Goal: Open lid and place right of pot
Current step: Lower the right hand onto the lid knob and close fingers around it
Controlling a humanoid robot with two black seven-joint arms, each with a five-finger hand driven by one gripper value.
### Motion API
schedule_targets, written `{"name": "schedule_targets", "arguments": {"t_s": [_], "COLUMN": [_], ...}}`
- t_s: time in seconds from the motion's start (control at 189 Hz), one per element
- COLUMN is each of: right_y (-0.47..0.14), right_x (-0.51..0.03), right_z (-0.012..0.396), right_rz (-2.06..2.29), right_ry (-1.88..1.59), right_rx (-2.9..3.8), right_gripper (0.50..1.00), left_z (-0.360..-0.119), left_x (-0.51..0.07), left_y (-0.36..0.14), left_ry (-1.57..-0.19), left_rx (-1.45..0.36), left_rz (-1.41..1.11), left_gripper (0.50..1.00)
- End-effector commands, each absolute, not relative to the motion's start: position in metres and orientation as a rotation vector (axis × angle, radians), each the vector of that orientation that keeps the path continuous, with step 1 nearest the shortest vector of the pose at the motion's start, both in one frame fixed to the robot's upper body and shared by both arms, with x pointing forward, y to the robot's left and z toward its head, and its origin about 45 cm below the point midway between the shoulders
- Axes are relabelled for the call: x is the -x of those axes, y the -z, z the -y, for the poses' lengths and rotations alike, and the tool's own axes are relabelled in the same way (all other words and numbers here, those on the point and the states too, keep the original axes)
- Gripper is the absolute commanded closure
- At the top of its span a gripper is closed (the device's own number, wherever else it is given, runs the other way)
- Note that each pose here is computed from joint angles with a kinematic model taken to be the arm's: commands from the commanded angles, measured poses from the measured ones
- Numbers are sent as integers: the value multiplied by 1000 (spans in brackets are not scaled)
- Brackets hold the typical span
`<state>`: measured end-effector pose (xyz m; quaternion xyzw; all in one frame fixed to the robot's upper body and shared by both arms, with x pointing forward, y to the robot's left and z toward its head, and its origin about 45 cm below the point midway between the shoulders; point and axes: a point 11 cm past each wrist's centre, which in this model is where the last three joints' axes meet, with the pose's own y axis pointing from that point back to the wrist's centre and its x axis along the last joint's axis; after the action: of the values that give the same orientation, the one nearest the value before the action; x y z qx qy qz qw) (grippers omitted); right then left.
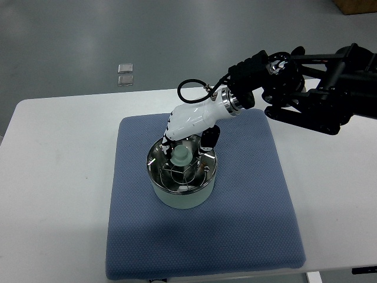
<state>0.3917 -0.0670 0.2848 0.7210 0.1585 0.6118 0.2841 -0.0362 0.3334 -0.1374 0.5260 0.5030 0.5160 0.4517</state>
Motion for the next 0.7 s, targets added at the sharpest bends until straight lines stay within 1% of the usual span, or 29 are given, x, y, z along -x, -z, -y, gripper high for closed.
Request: {"name": "schedule_targets", "arguments": {"t_s": [0.0, 0.143, 0.212, 0.307, 0.381, 0.439, 0.497, 0.693], "right_y": [-284, -284, -284, -284, -285, -285, -285, -286], "right_x": [-392, -391, -391, -391, -391, -391, -391, -390], "right_z": [68, 67, 67, 67, 67, 66, 66, 66], "right_rz": [-423, -426, -426, -426, -424, -426, -427, -429], "right_ry": [-1635, -1636, -1636, -1636, -1637, -1638, -1639, -1638], "right_rx": [-1929, -1931, -1931, -1931, -1931, -1932, -1933, -1933], "right_gripper": [810, 814, 842, 852, 881, 887, 912, 936], "left_z": [-333, -333, -333, -333, -333, -333, -333, -333], "left_x": [36, 36, 36, 36, 36, 36, 36, 36], "left_y": [137, 137, 137, 137, 137, 137, 137, 137], "left_ry": [-1276, -1274, -1274, -1274, -1274, -1274, -1274, -1276], "left_rx": [-1300, -1299, -1299, -1299, -1299, -1299, -1299, -1300], "left_rz": [-1242, -1243, -1243, -1243, -1243, -1243, -1243, -1242], "left_gripper": [500, 500, 500, 500, 500, 500, 500, 500]}}
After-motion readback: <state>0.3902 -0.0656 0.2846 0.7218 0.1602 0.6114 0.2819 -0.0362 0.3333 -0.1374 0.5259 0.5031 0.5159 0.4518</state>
